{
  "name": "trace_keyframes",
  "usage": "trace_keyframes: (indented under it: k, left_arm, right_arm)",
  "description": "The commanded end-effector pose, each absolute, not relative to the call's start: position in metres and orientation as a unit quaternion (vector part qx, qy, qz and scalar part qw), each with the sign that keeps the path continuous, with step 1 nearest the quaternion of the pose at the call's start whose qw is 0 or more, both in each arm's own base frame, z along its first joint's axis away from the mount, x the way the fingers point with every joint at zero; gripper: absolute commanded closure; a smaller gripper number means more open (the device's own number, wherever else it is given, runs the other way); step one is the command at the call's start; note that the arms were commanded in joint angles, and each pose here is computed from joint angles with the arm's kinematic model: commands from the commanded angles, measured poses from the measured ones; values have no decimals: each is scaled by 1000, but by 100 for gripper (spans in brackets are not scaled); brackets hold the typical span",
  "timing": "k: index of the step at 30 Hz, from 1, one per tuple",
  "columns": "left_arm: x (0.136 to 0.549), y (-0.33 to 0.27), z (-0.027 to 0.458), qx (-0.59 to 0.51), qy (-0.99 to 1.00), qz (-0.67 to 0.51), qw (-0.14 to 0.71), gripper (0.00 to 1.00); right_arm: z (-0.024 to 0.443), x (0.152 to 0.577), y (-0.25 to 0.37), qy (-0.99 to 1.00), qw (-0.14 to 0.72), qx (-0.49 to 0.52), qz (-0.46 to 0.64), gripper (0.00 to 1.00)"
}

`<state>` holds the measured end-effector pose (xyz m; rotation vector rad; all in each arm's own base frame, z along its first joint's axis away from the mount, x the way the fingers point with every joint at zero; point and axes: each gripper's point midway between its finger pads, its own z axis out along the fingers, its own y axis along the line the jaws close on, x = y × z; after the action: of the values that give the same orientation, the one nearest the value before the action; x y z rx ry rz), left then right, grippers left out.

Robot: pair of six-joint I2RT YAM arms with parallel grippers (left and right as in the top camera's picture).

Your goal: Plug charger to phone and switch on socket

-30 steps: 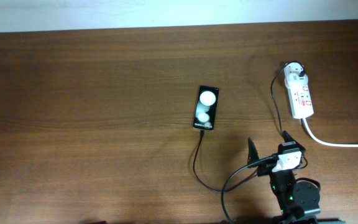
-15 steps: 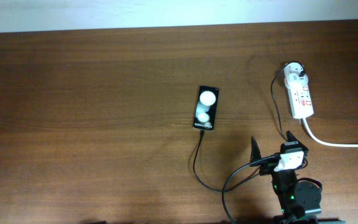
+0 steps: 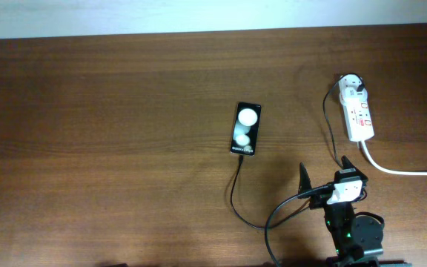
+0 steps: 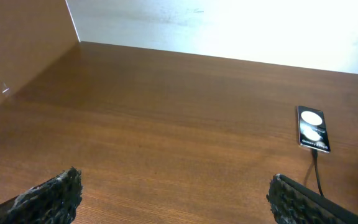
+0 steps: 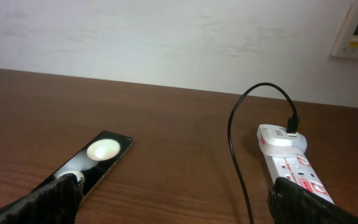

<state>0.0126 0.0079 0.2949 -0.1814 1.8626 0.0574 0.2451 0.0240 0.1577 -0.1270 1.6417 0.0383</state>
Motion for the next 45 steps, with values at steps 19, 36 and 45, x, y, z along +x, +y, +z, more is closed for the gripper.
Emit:
trace_keyframes:
  k: [19,36,45]
  left_arm:
    - [53,-1,320,-25,764,-16,644,1]
    - [199,-29,214,32,774,-87,627,1]
    - [240,-32,178,47,720,-92,687,1]
  right_arm:
    - [155,245,20,733,678,-49,9,1]
    - [155,245,20,733,678,-49,9,1]
    - [155,245,20,733,678,-49,9,1]
